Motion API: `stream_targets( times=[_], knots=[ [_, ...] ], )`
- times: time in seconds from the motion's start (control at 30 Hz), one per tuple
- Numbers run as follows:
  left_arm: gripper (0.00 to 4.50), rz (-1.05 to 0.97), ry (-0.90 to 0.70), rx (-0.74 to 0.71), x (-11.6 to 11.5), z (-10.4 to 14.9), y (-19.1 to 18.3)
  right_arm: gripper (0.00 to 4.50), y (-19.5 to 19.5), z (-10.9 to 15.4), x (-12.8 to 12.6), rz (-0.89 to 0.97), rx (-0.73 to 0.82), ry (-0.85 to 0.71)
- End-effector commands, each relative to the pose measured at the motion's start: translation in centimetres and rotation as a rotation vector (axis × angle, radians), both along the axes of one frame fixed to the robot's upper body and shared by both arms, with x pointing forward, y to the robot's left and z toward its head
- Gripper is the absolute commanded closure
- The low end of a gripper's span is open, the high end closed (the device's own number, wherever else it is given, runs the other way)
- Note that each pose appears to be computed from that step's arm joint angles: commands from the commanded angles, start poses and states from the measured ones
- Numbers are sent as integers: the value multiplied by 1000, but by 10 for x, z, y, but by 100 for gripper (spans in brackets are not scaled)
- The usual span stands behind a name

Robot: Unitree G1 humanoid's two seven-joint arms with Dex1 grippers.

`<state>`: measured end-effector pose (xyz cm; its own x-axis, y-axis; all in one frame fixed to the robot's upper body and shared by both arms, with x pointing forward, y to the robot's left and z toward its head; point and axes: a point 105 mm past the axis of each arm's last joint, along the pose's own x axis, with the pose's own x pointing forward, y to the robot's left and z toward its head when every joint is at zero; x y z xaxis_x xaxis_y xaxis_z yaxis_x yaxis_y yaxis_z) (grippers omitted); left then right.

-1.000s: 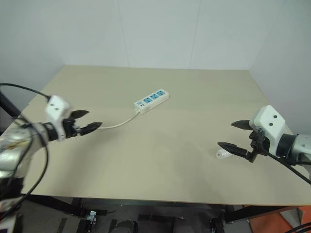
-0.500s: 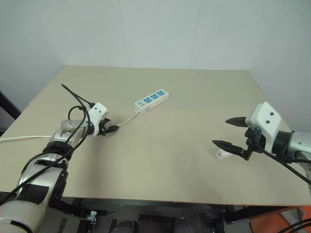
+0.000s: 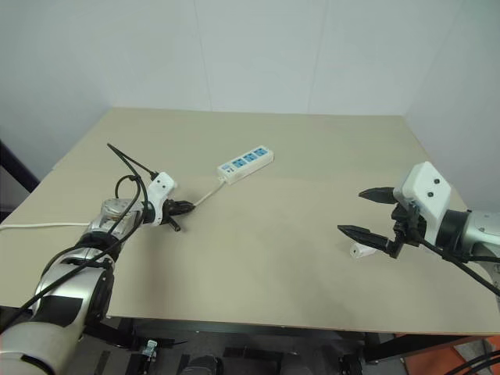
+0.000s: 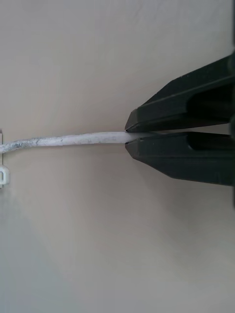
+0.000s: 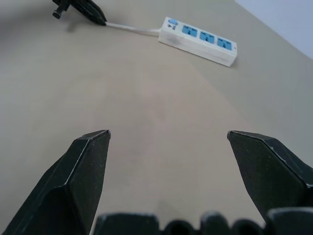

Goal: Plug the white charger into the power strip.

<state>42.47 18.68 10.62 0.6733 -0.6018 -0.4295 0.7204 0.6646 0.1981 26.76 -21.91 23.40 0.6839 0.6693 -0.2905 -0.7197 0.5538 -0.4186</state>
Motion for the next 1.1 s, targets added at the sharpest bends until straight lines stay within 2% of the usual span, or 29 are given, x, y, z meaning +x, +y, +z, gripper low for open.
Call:
stream_targets(
  times=[0.03,0.13,0.27,0.37,0.43,0.63,0.77,0.9,1.1],
  knots=[
    [448,-298,63,-15,-40,-16,-15,0,0,16,-5,-1,-18,-55],
    [448,-441,97,-3,-91,-29,-4,0,1,14,-4,8,-17,-46],
    [448,-454,205,11,-142,-35,23,0,5,13,-2,27,-17,-39],
    [373,-404,246,12,-164,-30,43,0,7,12,0,40,-14,-35],
    [311,-356,254,13,-170,-26,56,0,8,11,0,46,-13,-33],
    [124,-323,167,-100,-165,4,54,0,10,10,1,54,-10,-29],
    [3,-379,45,-287,-150,40,21,0,12,10,0,59,-2,-35],
    [3,-301,-116,-398,-124,54,-9,0,15,13,-1,64,6,-53],
    [3,-193,-194,-383,-92,24,-47,0,19,20,0,71,6,-82]
  ],
)
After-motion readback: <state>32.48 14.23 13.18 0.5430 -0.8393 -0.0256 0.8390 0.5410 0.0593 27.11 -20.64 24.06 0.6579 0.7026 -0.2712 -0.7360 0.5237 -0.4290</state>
